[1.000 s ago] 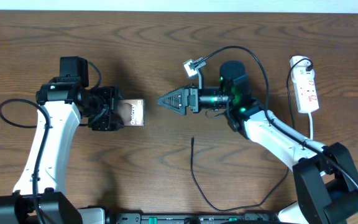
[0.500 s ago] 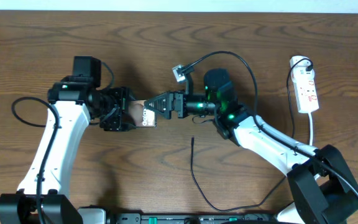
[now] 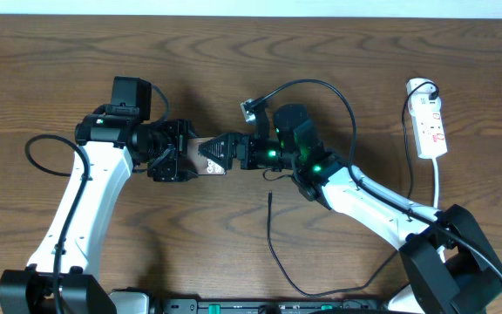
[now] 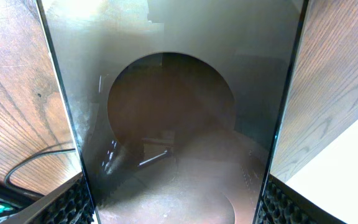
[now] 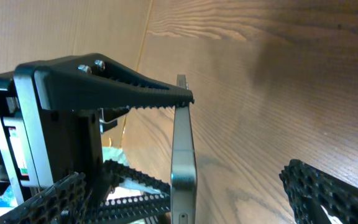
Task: Plug charger to phone and switch on socket
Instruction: 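Close the right gripper on the phone's right edge beside the left gripper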
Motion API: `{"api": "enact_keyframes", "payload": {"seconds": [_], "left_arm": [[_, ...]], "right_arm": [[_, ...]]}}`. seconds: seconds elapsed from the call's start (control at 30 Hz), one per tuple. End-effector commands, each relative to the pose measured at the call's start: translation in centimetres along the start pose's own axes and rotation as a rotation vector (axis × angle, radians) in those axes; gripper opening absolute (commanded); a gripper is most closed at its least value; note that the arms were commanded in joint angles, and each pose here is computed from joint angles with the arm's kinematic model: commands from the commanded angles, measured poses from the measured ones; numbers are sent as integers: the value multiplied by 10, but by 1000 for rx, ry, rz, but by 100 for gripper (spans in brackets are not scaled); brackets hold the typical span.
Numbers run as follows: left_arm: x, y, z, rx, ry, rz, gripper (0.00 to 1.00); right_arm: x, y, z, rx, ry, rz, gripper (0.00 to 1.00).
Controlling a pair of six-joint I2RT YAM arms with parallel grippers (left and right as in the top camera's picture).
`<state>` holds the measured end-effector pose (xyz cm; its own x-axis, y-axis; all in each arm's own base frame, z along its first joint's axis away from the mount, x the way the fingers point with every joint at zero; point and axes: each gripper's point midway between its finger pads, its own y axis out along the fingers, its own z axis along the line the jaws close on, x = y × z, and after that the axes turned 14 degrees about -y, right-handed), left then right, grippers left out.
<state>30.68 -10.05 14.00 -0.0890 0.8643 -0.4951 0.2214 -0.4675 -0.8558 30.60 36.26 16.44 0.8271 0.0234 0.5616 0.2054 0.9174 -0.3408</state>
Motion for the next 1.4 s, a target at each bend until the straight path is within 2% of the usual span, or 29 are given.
{"api": "enact_keyframes", "payload": {"seconds": [0.0, 0.4, 0.7, 0.77, 0.9, 1.17, 1.27, 1.37], "left_arm": [[-8, -7, -1, -19, -7, 26, 7], [-14, -5, 3, -9, 3, 30, 7], [-18, -3, 6, 1, 14, 39, 7], [-21, -2, 7, 7, 22, 44, 8], [-27, 0, 11, 18, 40, 47, 7], [-29, 1, 13, 23, 46, 52, 7], [-31, 1, 14, 28, 47, 65, 7], [-31, 1, 14, 28, 47, 65, 7]], "right_arm": [[3, 3, 7, 1, 22, -13, 99], [-3, 6, 11, 7, 50, 3, 99], [-20, 17, 28, 36, -47, 46, 99], [-22, 18, 30, 38, -51, 50, 96], [-24, 18, 29, 35, -74, 54, 81], [-27, 18, 19, -16, -55, 60, 77], [-26, 18, 18, -22, -55, 56, 63], [-26, 18, 18, -22, -55, 56, 57]]}}
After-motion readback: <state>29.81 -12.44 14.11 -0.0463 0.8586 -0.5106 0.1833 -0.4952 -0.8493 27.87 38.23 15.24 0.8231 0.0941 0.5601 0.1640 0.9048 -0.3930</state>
